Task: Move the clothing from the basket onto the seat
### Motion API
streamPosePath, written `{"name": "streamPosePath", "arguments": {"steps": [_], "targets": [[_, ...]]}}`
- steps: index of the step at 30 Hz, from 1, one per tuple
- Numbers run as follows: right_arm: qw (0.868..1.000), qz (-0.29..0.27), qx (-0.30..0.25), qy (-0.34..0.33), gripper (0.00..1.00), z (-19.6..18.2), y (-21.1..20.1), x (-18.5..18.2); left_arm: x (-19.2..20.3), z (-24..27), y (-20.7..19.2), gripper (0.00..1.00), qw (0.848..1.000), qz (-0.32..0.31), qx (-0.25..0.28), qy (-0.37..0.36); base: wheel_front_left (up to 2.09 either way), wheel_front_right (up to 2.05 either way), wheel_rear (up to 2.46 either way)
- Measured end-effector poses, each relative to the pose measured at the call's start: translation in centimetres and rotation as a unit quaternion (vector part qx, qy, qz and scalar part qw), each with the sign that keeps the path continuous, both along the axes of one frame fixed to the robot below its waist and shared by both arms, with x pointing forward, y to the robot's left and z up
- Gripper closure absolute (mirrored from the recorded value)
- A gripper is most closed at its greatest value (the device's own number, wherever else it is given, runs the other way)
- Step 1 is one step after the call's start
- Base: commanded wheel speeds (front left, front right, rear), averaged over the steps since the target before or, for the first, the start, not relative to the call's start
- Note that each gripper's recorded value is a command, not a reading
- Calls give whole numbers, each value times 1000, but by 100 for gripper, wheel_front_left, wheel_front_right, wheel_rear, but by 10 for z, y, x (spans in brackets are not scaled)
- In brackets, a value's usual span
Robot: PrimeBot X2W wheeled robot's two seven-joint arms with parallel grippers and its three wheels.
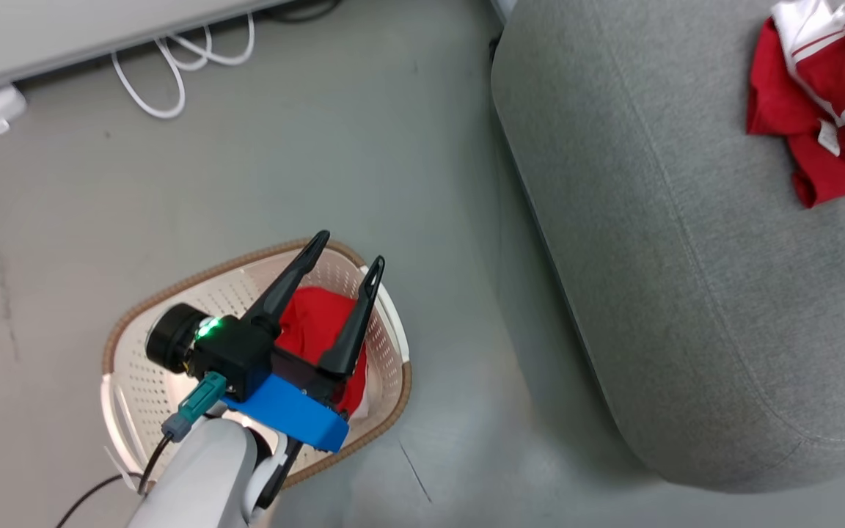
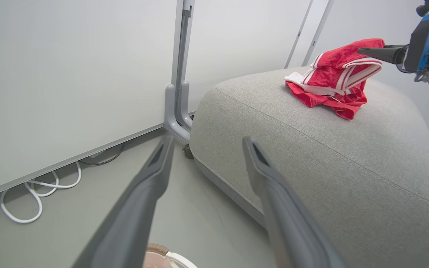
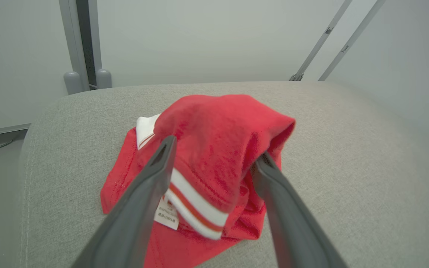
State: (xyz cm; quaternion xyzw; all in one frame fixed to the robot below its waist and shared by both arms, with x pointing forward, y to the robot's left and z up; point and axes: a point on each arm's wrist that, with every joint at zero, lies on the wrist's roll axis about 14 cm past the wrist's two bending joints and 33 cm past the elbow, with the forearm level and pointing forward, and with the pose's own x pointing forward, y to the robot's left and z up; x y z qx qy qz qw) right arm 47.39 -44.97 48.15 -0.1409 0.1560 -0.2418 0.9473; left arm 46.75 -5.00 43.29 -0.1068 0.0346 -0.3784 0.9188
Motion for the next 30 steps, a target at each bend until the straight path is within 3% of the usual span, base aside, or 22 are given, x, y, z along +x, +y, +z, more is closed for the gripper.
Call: {"name": "streamPosePath", "arguments": {"steps": [13, 21, 30], "targets": [[998, 53, -14, -24, 0, 29, 30, -34, -27, 48, 29, 0, 998, 66, -8, -17, 0, 0, 0], [988, 133, 5, -79, 0, 29, 95, -41, -46, 61, 75, 0, 990, 141, -6, -22, 0, 0, 0], [963, 222, 51, -143, 0, 33, 189, -60, -69, 65, 141, 0, 971, 239, 5, -25, 0, 0, 0]]}}
